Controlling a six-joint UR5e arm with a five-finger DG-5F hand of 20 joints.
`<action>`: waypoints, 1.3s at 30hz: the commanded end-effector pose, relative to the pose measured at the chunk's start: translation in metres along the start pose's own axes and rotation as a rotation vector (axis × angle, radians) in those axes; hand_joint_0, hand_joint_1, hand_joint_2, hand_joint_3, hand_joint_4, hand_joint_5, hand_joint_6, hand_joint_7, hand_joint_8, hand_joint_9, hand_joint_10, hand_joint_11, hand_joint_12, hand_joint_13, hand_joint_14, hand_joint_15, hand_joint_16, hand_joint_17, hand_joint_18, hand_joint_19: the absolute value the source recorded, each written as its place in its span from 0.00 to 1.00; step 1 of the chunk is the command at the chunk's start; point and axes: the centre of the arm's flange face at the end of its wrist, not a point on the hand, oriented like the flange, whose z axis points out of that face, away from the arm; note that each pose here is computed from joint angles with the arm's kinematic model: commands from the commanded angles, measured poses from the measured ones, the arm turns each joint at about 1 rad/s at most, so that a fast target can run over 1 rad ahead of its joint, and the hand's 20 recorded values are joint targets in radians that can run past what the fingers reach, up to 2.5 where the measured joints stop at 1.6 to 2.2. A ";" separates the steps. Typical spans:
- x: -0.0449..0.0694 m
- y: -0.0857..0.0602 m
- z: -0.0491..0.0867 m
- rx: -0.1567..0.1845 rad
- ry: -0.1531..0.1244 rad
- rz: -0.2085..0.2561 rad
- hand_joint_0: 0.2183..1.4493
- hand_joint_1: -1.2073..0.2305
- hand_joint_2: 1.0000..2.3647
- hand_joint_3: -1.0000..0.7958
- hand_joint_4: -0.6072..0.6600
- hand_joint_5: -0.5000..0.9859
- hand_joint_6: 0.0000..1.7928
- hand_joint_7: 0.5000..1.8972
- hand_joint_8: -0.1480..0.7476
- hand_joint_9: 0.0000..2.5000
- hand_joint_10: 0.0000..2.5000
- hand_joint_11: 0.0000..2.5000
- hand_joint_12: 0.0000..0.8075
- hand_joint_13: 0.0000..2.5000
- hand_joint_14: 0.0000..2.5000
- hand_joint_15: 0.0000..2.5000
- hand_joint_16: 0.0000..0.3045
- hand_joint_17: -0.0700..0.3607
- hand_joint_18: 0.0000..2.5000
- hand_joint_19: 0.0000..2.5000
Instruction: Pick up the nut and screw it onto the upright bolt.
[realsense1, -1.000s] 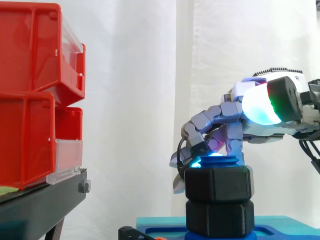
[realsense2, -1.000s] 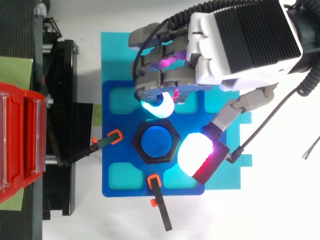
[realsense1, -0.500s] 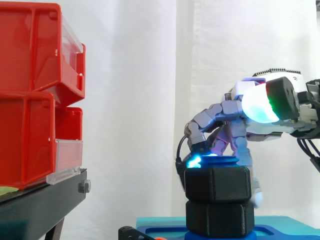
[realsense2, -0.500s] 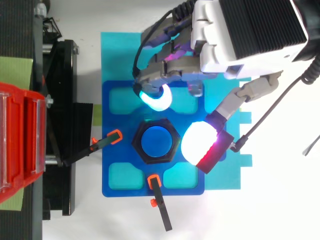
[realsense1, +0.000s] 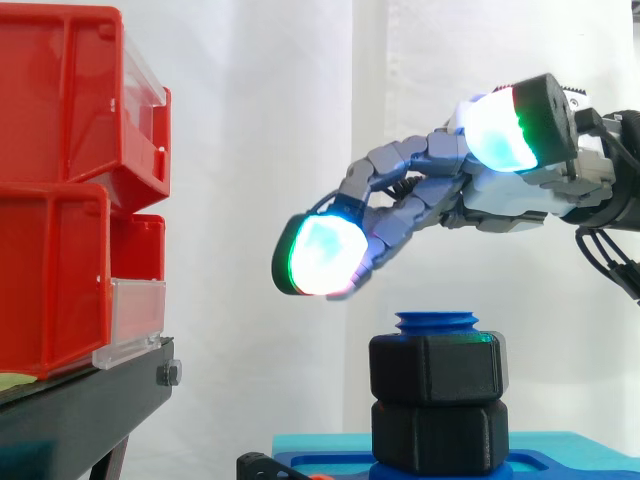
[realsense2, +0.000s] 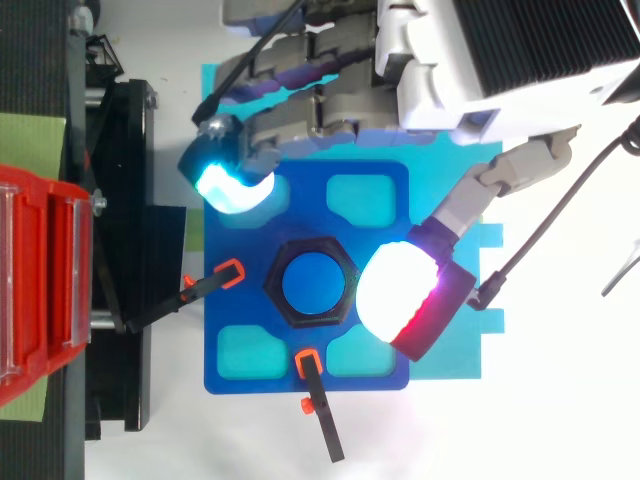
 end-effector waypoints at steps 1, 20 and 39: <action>0.000 0.005 0.004 -0.008 -0.010 -0.003 0.17 0.75 0.00 0.28 0.57 0.22 0.28 0.09 0.46 0.22 0.00 0.00 0.50 0.10 0.00 0.00 0.20 0.49 0.00 0.00; 0.032 0.011 0.020 -0.032 -0.004 0.006 0.16 0.77 0.00 0.28 0.60 0.25 0.28 0.14 0.45 0.21 0.00 0.00 0.50 0.07 0.00 0.00 0.21 0.49 0.00 0.00; 0.052 0.005 0.011 -0.036 -0.019 0.018 0.17 0.76 0.00 0.28 0.62 0.27 0.28 0.28 0.47 0.24 0.00 0.00 0.50 0.10 0.00 0.00 0.20 0.49 0.00 0.00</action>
